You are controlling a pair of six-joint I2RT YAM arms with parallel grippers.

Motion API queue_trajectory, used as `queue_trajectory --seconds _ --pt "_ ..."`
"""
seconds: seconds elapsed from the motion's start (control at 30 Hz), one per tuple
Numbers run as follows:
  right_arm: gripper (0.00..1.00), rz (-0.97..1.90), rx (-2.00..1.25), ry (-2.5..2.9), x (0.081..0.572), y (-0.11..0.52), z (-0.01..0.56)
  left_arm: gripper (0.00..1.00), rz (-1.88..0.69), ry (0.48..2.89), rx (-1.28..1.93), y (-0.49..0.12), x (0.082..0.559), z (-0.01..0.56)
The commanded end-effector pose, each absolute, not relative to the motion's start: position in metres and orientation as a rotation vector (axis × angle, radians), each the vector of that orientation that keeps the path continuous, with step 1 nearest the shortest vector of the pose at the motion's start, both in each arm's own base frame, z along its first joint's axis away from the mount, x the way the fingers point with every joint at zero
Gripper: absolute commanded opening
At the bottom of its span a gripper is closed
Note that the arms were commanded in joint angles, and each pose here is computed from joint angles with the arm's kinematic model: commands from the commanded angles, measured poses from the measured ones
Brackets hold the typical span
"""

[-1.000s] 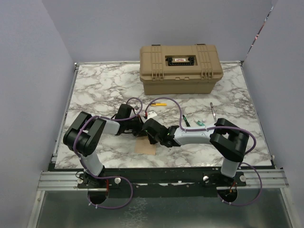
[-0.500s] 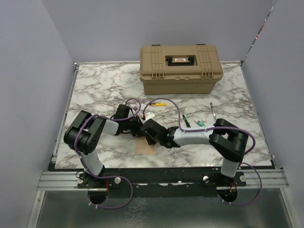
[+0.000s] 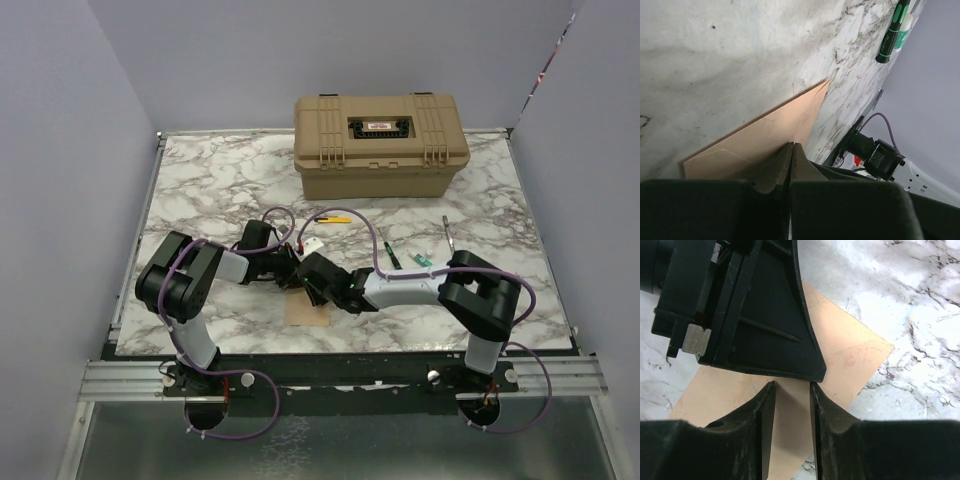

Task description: Place the letter into the envelope and seal it

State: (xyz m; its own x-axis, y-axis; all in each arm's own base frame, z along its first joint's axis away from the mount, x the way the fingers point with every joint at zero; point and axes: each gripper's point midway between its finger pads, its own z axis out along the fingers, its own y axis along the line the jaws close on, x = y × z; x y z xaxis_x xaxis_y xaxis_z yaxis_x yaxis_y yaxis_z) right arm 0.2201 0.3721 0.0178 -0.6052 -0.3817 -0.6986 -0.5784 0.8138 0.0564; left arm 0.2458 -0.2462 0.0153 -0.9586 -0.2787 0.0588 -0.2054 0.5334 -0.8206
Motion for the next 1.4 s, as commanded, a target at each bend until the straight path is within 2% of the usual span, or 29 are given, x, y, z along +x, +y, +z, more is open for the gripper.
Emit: queue_trajectory --seconds 0.0,0.3,0.47,0.57,0.83,1.07,1.37 --pt "0.32 0.135 -0.863 2.503 0.173 0.319 -0.040 0.00 -1.145 2.898 -0.606 -0.213 0.210 -0.040" --pt "0.35 0.124 -0.919 2.585 0.129 0.301 -0.037 0.00 -1.141 2.895 -0.604 -0.211 0.215 -0.041" --pt "0.16 0.106 -0.817 2.650 0.118 0.281 -0.027 0.00 -1.136 2.896 -0.594 -0.211 0.217 -0.041" --pt "0.10 0.146 -0.770 2.640 0.119 0.283 -0.010 0.00 -1.138 2.898 -0.587 -0.211 0.216 -0.040" --pt "0.05 0.300 -0.611 2.469 0.157 0.335 0.041 0.00 -1.146 2.895 -0.575 -0.212 0.217 -0.038" --pt "0.02 0.290 -0.501 2.411 0.198 0.366 0.042 0.00 -1.183 2.914 -0.573 -0.213 0.209 -0.038" --pt "0.00 0.289 -0.465 2.407 0.229 0.378 0.030 0.00 -1.210 2.917 -0.584 -0.216 0.209 -0.035"
